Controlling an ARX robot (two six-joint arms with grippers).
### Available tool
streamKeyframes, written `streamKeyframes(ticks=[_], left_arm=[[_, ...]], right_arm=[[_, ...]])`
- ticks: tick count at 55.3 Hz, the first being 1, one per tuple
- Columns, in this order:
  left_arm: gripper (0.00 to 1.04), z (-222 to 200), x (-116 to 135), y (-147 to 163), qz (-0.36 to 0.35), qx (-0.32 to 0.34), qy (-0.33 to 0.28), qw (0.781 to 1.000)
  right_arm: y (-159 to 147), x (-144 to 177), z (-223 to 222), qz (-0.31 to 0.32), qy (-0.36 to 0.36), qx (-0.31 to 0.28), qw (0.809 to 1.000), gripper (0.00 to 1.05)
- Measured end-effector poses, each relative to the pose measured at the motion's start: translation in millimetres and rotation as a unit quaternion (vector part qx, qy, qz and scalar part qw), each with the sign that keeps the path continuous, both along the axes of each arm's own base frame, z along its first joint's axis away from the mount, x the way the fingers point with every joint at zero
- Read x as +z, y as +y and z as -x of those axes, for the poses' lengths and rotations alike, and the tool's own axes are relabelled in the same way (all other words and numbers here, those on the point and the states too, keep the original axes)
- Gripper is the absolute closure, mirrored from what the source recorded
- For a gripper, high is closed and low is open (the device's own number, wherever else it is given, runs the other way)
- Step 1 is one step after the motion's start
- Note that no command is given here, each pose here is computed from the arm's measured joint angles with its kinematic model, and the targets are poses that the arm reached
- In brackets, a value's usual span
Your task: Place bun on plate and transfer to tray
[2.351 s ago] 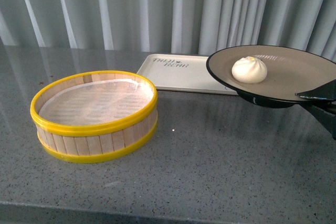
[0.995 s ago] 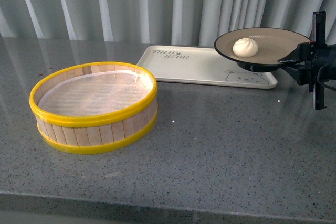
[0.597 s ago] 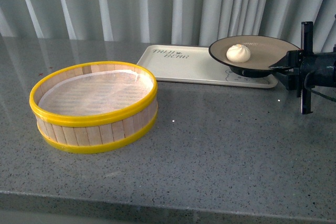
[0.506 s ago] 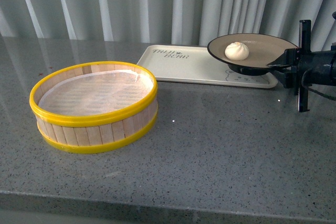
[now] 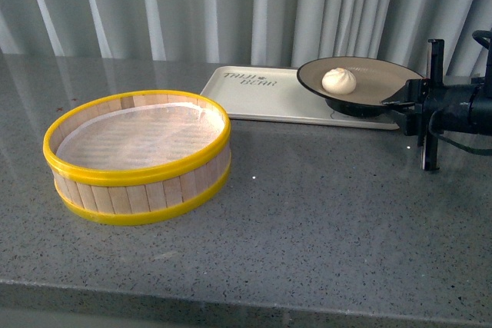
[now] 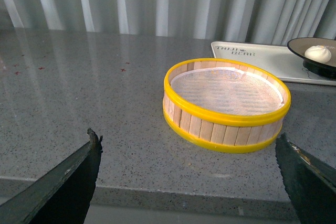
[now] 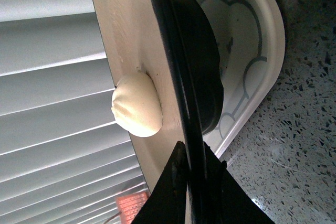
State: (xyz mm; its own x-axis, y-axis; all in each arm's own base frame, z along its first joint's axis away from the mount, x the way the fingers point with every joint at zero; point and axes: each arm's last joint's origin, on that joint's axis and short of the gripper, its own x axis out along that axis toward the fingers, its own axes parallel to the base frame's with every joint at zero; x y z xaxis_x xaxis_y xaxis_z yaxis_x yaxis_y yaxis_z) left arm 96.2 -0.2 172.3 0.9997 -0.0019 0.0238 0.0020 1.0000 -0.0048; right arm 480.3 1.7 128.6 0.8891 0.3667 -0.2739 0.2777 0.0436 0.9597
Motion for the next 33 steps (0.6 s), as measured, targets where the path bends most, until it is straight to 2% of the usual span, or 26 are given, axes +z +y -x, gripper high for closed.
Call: streamKeyframes(ticks=[33], left_arm=[[0.07,0.0,0.0,0.0,0.000,0.000,0.000,1.000]], right_arm=[[-0.4,0.1,-0.1,-0.005,0.001,-0.005,1.000,1.02]])
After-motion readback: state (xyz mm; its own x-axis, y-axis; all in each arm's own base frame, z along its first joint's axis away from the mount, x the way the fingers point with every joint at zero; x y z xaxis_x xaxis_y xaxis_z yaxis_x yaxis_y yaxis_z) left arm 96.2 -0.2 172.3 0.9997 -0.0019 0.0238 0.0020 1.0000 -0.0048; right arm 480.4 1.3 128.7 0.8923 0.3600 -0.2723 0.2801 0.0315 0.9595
